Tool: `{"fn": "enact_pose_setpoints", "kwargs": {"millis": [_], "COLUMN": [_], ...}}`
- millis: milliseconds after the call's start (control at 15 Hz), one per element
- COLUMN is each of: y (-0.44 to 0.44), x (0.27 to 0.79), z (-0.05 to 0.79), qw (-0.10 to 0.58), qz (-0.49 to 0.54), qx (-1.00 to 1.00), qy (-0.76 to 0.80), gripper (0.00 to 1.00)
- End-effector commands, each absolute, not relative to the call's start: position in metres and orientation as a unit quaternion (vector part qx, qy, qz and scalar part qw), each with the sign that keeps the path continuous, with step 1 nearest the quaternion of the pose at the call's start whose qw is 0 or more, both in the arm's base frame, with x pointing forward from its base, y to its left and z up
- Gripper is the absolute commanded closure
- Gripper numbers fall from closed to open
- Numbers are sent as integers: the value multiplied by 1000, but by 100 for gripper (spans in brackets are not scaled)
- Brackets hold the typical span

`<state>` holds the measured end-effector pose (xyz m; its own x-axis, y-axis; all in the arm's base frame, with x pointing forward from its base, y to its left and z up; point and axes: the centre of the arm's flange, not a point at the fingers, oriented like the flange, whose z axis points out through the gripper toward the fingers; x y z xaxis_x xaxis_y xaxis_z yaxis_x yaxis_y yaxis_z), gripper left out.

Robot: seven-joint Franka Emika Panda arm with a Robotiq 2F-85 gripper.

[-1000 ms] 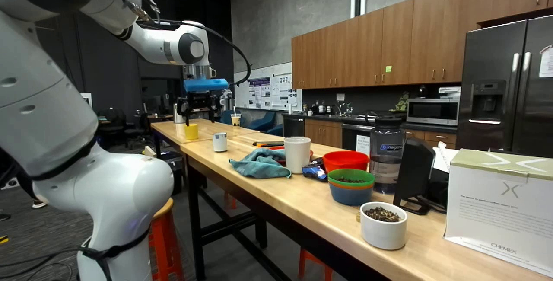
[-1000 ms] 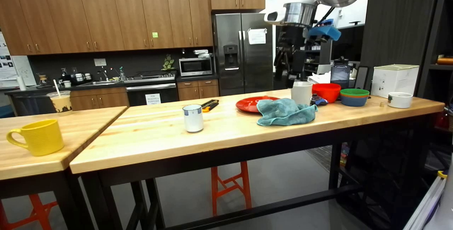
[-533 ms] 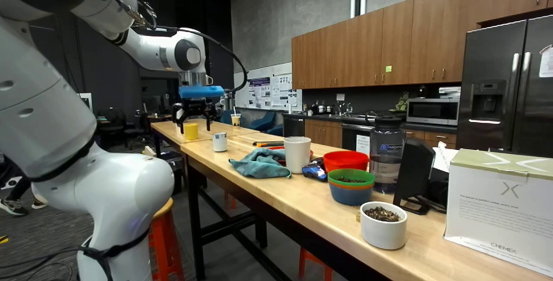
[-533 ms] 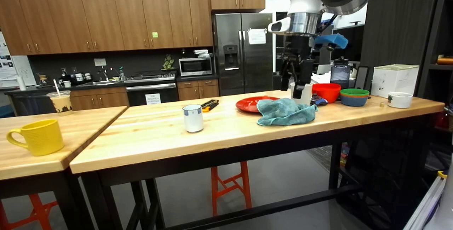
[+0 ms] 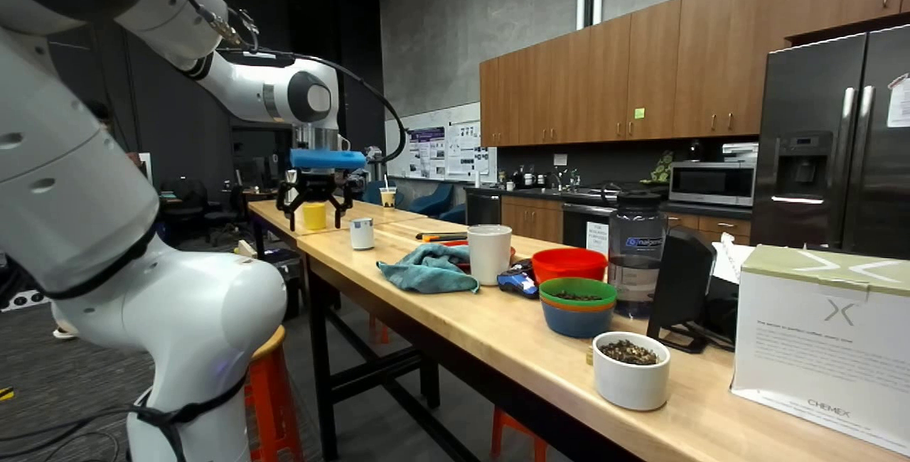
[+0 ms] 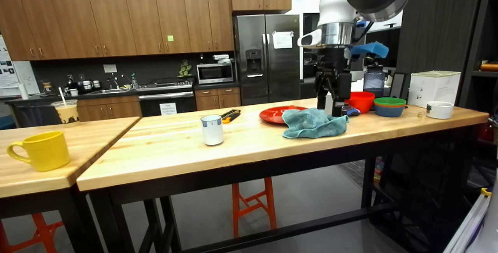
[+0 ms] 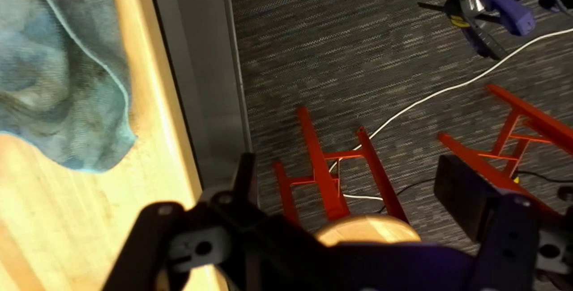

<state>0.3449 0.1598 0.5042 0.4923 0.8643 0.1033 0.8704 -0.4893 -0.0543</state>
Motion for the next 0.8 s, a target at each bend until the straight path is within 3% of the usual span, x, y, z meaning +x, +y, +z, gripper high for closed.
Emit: {"fn": "enact_pose_setpoints", "kwargs": {"millis": [0,733], "y": [158,154], "x": [339,348], "z": [503,485], "qw": [67,102], "qz": [-13,55], "qx": [-868,-883], "qy": [-491,-454], "gripper": [0,0]}}
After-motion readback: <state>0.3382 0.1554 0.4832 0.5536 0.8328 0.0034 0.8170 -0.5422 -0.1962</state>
